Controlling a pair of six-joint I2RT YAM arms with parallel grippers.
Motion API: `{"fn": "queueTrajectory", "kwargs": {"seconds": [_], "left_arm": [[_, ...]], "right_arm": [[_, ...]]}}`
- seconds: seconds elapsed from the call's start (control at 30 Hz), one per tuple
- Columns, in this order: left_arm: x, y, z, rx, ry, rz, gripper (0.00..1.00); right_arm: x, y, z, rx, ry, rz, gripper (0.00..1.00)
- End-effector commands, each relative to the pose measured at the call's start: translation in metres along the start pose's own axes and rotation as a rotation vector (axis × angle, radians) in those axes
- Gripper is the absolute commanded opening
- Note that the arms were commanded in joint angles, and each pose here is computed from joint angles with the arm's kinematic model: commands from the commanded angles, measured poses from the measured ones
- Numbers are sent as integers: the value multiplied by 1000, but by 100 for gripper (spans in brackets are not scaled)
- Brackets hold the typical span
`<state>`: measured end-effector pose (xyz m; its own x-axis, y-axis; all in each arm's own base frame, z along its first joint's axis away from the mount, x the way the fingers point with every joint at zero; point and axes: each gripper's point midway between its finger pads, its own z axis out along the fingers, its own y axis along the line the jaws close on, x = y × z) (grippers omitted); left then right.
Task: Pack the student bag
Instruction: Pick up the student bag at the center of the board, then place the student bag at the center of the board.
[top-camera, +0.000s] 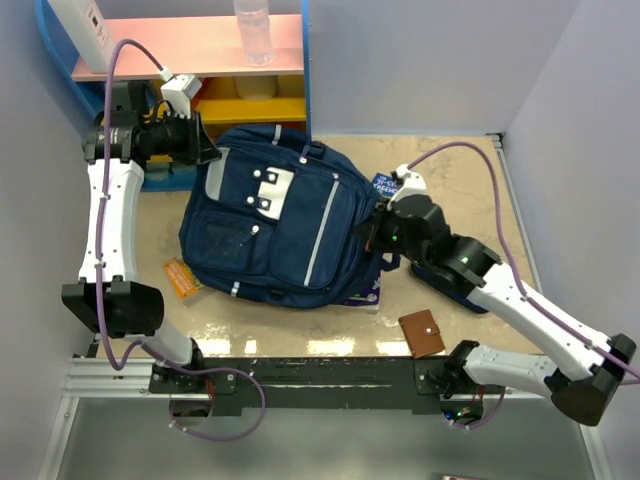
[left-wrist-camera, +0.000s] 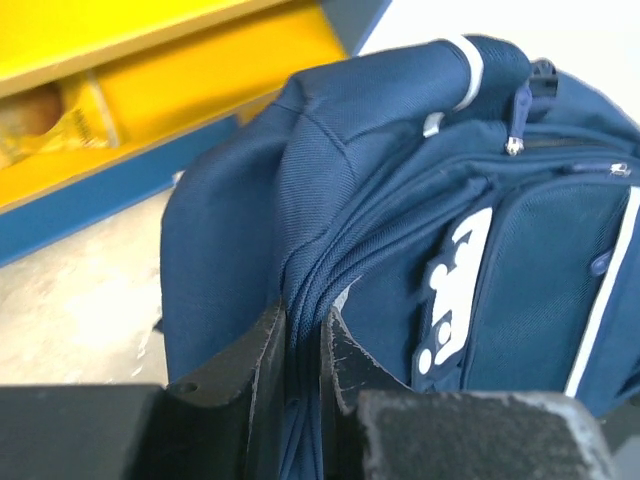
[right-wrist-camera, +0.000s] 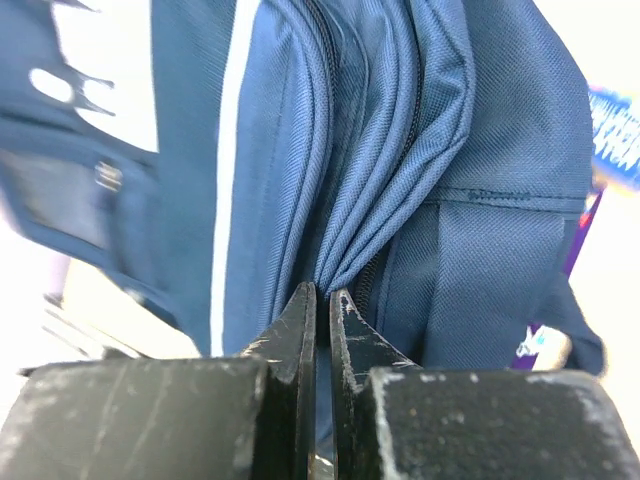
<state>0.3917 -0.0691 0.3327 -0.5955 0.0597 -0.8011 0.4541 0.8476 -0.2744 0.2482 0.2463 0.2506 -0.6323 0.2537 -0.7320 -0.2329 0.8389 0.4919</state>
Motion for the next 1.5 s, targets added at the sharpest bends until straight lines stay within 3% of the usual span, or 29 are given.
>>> {"fn": "queueTrajectory", "kwargs": {"seconds": [0.0, 0.4, 0.53, 0.8, 0.97, 1.17, 1.27, 1.37, 1.43, 1.47], "left_arm": [[-44, -63, -29, 230, -160, 35, 0], [-94, -77, -78, 126, -343, 181, 0], [-117, -88, -114, 46, -501, 261, 0], [-136, -88, -151, -89, -608, 290, 0], [-143, -70, -167, -231, -650, 291, 0], [-134, -62, -167, -278, -611, 314, 0], [-119, -45, -155, -324, -533, 291, 0], [-67, -5, -105, -363, -322, 229, 0], [-48, 13, -92, -408, -293, 248, 0], [-11, 35, -66, -433, -201, 219, 0]], "right_arm": [[-100, 58, -72, -191, -288, 52, 0], [-98, 100, -66, -345, -218, 60, 0], [-102, 124, -66, -429, -203, 70, 0], [-81, 190, -63, -575, -138, 38, 0], [-38, 220, -43, -631, -29, 50, 0], [14, 234, -21, -639, 100, 48, 0], [30, 222, -8, -593, 129, 46, 0], [50, 193, 9, -497, 153, 14, 0], [66, 163, 27, -423, 181, -1, 0], [70, 155, 33, -408, 187, 2, 0]]}}
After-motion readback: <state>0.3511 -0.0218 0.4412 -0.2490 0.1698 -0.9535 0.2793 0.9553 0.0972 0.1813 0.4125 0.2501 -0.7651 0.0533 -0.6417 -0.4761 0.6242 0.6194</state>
